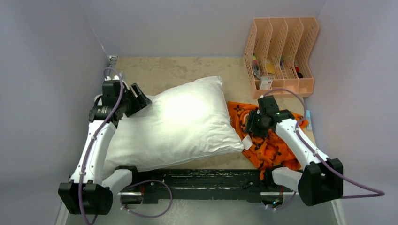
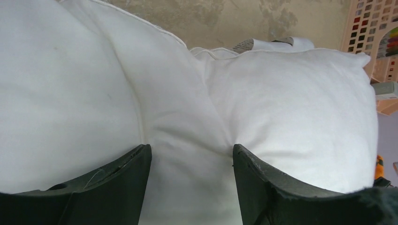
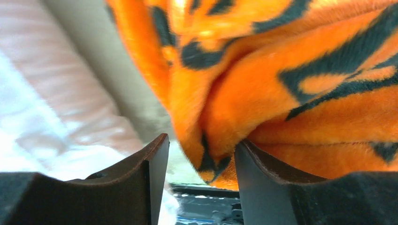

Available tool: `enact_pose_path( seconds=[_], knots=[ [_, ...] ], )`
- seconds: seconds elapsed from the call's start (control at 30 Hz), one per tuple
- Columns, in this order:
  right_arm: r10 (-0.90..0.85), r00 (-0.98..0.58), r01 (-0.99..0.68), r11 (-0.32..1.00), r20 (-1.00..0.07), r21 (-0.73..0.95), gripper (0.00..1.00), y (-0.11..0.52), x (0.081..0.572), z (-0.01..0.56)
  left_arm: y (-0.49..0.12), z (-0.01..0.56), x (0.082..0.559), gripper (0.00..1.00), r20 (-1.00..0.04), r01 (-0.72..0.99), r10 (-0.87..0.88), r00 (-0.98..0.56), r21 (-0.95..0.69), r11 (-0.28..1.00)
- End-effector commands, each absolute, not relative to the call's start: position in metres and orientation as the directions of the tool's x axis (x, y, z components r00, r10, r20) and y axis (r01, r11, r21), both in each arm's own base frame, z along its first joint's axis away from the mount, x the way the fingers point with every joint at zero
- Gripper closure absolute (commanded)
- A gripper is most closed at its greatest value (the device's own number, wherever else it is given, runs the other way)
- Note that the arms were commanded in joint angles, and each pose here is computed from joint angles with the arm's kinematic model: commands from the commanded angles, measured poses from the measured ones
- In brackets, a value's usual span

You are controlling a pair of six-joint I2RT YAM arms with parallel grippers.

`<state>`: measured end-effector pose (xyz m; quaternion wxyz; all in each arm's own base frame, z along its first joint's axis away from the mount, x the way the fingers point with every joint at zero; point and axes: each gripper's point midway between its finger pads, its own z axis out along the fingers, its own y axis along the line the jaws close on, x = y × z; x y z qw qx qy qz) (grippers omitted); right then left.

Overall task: Remove the pillowcase from the pillow
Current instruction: Move the pillow to the center of the board.

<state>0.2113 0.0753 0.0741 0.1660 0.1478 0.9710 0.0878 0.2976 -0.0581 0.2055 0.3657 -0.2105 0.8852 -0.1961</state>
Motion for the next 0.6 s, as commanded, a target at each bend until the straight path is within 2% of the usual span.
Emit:
enact_pose_path(
  seconds=[0.0, 0.1, 0.17, 0.23, 0.37, 0.43, 0.5, 0.57],
  knots=[
    [0.243, -0.835, 0.066, 0.935, -0.493, 0.348, 0.44, 0.096, 0.247, 0.161, -0.053, 0.228, 0.272, 0.36, -0.552, -0.297, -0.563, -0.615, -0.499, 0.814],
    [0.22, -0.746, -0.058, 0.919, -0.629, 0.39, 0.34, 0.102, 0.249, 0.222, -0.046, 0.231, 0.262, 0.36, -0.548, -0.356, -0.612, -0.571, -0.507, 0.785],
    [0.2, -0.693, -0.184, 0.88, -0.693, 0.438, 0.19, 0.117, 0.243, 0.255, -0.046, 0.24, 0.255, 0.36, -0.55, -0.358, -0.629, -0.549, -0.525, 0.772],
    [0.196, -0.671, -0.298, 0.812, -0.715, 0.502, 0.17, 0.137, 0.236, 0.275, -0.046, 0.254, 0.248, 0.36, -0.562, -0.344, -0.634, -0.531, -0.541, 0.768],
    [0.185, -0.732, -0.379, 0.689, -0.656, 0.618, 0.18, 0.184, 0.236, 0.282, -0.04, 0.265, 0.227, 0.36, -0.581, -0.348, -0.604, -0.546, -0.498, 0.794],
    [0.07, -0.723, -0.458, 0.696, -0.687, 0.553, 0.16, 0.226, 0.228, 0.279, -0.029, 0.262, 0.213, 0.36, -0.599, -0.386, -0.593, -0.539, -0.45, 0.805],
    [-0.051, -0.673, -0.544, 0.711, -0.738, 0.446, 0.05, 0.265, 0.22, 0.274, -0.016, 0.261, 0.199, 0.36, -0.625, -0.428, -0.587, -0.515, -0.405, 0.808],
    [-0.156, -0.61, -0.618, 0.707, -0.777, 0.343, 0.01, 0.299, 0.216, 0.267, -0.003, 0.258, 0.184, 0.36, -0.643, -0.486, -0.589, -0.49, -0.36, 0.797]
  ],
)
